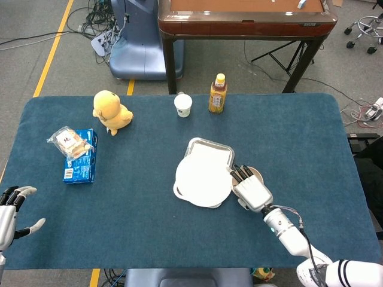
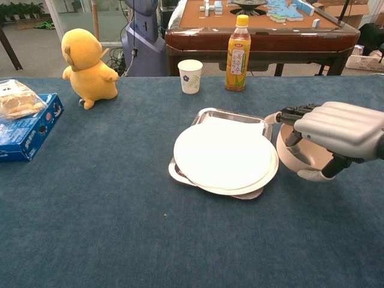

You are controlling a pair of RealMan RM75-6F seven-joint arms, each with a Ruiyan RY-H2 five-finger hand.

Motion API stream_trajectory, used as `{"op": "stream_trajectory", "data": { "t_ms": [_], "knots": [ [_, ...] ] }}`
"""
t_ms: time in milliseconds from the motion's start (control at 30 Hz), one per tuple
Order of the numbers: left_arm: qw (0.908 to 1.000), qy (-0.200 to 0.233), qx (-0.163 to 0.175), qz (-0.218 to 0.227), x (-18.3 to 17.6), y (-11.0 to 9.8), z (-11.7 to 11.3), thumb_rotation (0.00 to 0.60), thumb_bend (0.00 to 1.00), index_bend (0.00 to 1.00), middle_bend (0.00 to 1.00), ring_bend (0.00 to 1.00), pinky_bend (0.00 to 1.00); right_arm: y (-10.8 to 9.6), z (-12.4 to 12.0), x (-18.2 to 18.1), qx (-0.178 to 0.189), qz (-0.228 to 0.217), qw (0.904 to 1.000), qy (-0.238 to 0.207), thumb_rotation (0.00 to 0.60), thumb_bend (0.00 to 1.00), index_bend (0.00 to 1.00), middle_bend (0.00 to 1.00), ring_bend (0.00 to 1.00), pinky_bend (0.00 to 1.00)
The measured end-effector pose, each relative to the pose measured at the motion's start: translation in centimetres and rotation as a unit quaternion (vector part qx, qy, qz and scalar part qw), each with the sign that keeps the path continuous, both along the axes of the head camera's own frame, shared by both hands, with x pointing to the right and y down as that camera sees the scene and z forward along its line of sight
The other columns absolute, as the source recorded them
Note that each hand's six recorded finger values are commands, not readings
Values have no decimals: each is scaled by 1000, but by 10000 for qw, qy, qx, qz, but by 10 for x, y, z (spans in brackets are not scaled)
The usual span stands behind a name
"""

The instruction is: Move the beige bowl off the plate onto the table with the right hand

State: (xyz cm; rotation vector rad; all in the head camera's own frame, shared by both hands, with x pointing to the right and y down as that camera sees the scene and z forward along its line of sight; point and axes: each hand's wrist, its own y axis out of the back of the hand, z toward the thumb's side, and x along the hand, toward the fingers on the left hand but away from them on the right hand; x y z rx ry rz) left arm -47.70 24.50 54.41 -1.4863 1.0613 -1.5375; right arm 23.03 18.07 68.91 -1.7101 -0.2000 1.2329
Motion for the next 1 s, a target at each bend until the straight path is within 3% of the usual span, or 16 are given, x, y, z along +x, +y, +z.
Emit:
{"op": "stream_trajectory", "data": {
  "t_ms": [233,533,833,1000],
  "knots": [
    [10000,13,1,-4,-1,0,-1,600,110,271,280,167,360,8,13,4,-221,21,9997,115,600,349,651,80,0,105],
    [10000,-3,-18,13,0,0,0,600,110,278,280,167,360,5,2,2,-140,39,9999,18,600,123,430,80,0,105],
    [10000,-14,-21,20,0,0,0,600,111,303,280,167,360,-7,-37,11,401,224,9988,-190,600,106,421,80,0,105],
    [10000,-21,-35,78,3,1,2,600,111,343,281,167,360,-9,-63,37,866,627,9940,-208,600,106,398,81,0,105]
  ]
}}
